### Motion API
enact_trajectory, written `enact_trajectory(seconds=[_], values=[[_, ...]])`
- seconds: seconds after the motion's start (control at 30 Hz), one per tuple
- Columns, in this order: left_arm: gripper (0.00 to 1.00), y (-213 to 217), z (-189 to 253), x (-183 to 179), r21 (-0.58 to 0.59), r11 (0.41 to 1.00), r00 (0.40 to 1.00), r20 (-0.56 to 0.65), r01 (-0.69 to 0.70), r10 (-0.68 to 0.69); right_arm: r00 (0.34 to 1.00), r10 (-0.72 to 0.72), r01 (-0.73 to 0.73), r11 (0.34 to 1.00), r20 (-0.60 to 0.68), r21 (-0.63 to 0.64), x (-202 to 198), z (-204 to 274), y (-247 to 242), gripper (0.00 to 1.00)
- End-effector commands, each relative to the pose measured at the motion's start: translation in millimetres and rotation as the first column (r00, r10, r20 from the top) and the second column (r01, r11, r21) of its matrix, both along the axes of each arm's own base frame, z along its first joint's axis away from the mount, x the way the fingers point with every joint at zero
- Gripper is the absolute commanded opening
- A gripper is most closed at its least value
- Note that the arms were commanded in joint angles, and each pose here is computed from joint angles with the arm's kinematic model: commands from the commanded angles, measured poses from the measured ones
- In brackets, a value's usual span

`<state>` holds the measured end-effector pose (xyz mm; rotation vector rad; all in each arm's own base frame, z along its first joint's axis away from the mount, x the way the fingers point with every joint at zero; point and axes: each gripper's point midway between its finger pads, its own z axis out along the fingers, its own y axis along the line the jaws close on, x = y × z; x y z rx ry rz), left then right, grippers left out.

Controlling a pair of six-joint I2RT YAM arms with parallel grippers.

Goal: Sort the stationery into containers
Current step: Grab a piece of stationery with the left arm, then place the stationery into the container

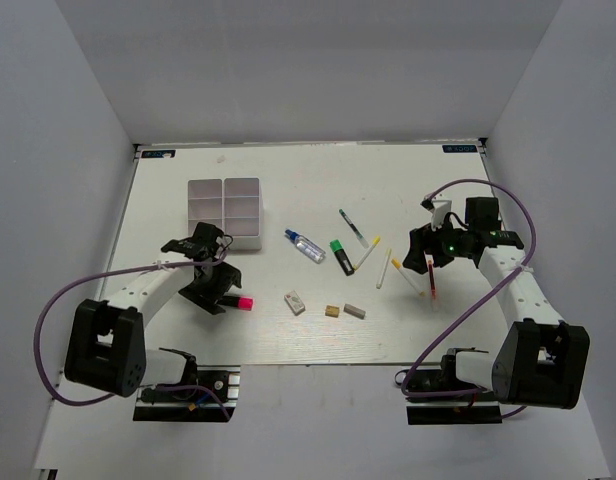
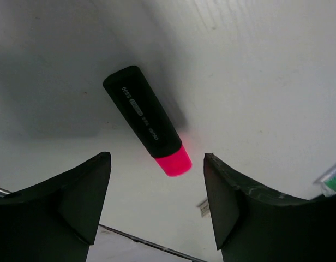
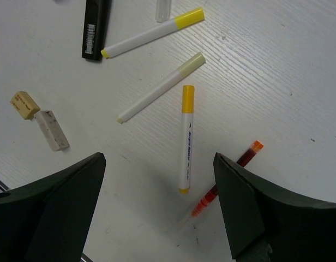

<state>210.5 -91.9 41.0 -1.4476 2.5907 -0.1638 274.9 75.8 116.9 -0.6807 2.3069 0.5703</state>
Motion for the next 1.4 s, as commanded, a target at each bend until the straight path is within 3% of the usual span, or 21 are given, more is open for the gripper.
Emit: enact_trajectory(seconds=[0.0,0.2,0.47,0.67,0.7,0.8,0.83,0.9,0.97,1.03,1.1,1.13,1.17,1.2,1.23,1.27,1.37], values=[[0.78,2,7,6,0.016,0.999,0.999,0.015,-0.031,0.031,0.999,0.0,0.001,1.0,0.041,-0.005,3,2,-1,0.86],[0.77,9,-9,-7,0.052,0.998,0.999,-0.04,-0.032,0.034,0.999,-0.006,0.006,1.0,0.035,0.004,5,0,0,0.86],[0.66,20,-29,-1,0.11,0.992,0.995,-0.074,-0.055,0.063,0.999,-0.006,0.006,1.0,0.032,0.003,11,3,-1,0.86],[0.4,23,-35,-1,0.135,0.99,0.993,-0.112,-0.031,0.046,0.999,-0.004,0.005,1.0,0.037,-0.011,6,0,-3,0.86],[0.3,24,-37,-5,0.138,0.99,0.991,-0.122,-0.03,0.047,0.999,-0.007,0.007,1.0,0.034,-0.013,4,-2,-3,0.86],[0.18,25,-36,-11,0.138,0.99,0.992,-0.122,-0.009,0.026,0.999,-0.005,0.006,1.0,0.037,-0.013,1,-4,-3,0.86],[0.09,25,-33,-10,0.136,0.991,0.994,-0.112,0.0,0.015,0.999,-0.007,0.008,1.0,0.04,-0.015,1,-3,-3,0.86],[0.01,22,-12,1,0.148,0.986,0.996,-0.047,0.082,-0.076,0.999,-0.006,0.006,1.0,0.045,-0.018,0,-2,-3,0.86],[0.0,12,27,26,0.129,0.981,0.984,0.089,0.142,-0.154,0.998,0.004,-0.003,1.0,0.055,-0.016,-1,0,-3,0.87],[0.0,-1,74,60,0.161,0.945,0.908,0.273,0.284,-0.319,0.998,0.024,-0.023,1.0,0.057,-0.018,-2,1,-1,0.87],[0.0,-18,122,81,0.18,0.905,0.78,0.459,0.386,-0.425,0.997,0.051,-0.052,0.999,0.052,0.004,-4,3,4,0.74],[0.0,-19,141,93,0.245,0.876,0.702,0.527,0.416,-0.48,0.996,0.068,-0.068,0.998,0.051,0.014,-4,3,6,0.63],[0.0,-22,154,98,0.274,0.859,0.647,0.569,0.433,-0.508,0.996,0.076,-0.078,0.997,0.051,0.022,-5,4,8,0.38],[0.0,-22,166,103,0.308,0.847,0.599,0.603,0.433,-0.526,0.994,0.104,-0.105,0.994,0.032,0.04,-7,1,12,0.29],[0.0,-21,187,115,0.379,0.828,0.515,0.653,0.413,-0.555,0.991,0.123,-0.126,0.991,0.045,0.052,-4,5,15,0.2],[0.0,-20,196,122,0.417,0.817,0.477,0.667,0.398,-0.573,0.99,0.138,-0.14,0.989,0.041,0.057,-5,5,16,0.06],[0.0,-12,232,149,0.553,0.774,0.357,0.687,0.309,-0.633,0.985,0.171,-0.171,0.982,0.016,0.081,-4,5,21,0.0]])
